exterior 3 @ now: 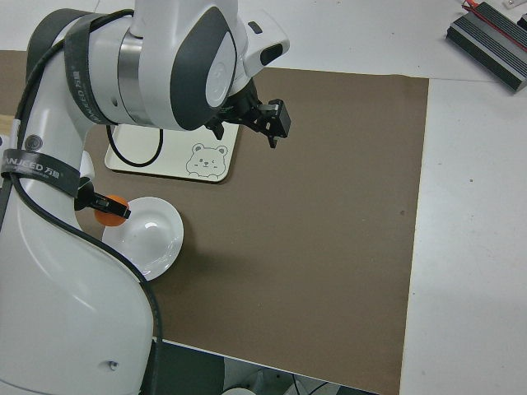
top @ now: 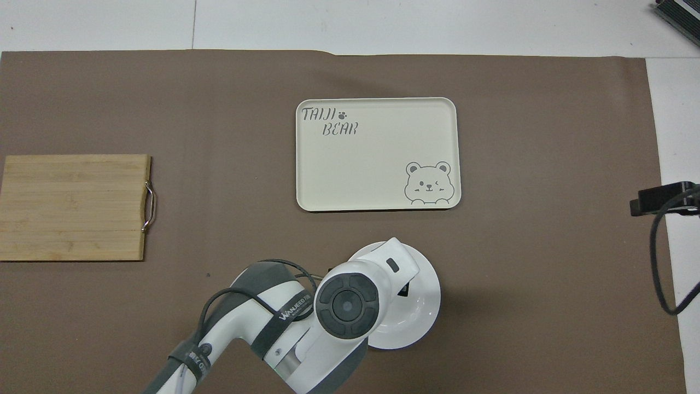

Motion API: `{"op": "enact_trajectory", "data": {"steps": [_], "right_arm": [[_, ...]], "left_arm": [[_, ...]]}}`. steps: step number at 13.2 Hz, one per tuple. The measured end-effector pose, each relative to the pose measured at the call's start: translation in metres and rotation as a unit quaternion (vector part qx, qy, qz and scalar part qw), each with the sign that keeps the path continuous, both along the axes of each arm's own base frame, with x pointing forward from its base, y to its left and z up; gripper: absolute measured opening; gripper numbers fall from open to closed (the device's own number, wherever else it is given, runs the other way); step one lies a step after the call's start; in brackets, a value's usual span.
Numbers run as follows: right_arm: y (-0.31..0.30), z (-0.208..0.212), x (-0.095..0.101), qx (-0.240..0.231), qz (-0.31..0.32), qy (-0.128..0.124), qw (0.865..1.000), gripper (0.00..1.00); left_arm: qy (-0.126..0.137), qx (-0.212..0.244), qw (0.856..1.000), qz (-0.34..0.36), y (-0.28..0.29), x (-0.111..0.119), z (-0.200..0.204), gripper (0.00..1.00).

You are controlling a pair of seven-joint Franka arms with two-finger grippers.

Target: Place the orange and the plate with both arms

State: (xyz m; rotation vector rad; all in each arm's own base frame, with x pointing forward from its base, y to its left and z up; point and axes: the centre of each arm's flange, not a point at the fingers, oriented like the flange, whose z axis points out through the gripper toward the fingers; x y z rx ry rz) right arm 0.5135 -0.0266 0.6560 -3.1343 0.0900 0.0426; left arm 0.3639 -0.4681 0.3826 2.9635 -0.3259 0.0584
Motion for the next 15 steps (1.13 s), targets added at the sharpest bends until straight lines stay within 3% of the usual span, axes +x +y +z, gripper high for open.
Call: {"op": "enact_trajectory", "data": {"steps": [5,9,11,15], "right_arm": [[0.0,0.0,0.0,0.0,0.0,0.0,1.0,1.0],[0.0,0.0,0.0,0.0,0.0,0.0,1.0,1.0],[0.0,0.0,0.0,0.0,0.0,0.0,1.0,1.0],[0.0,0.0,0.0,0.0,0.0,0.0,1.0,1.0]], "left_arm": [[0.008,-0.003,1.0,0.001,-0.027,-0.018,-0.044,0.81],[0.011,0.0,1.0,0.0,-0.028,-0.02,-0.05,0.81],[0.011,0.0,1.0,-0.001,-0.029,-0.021,-0.049,0.98],[0.011,0.0,1.0,-0.002,-0.029,-0.021,-0.049,1.0]]}}
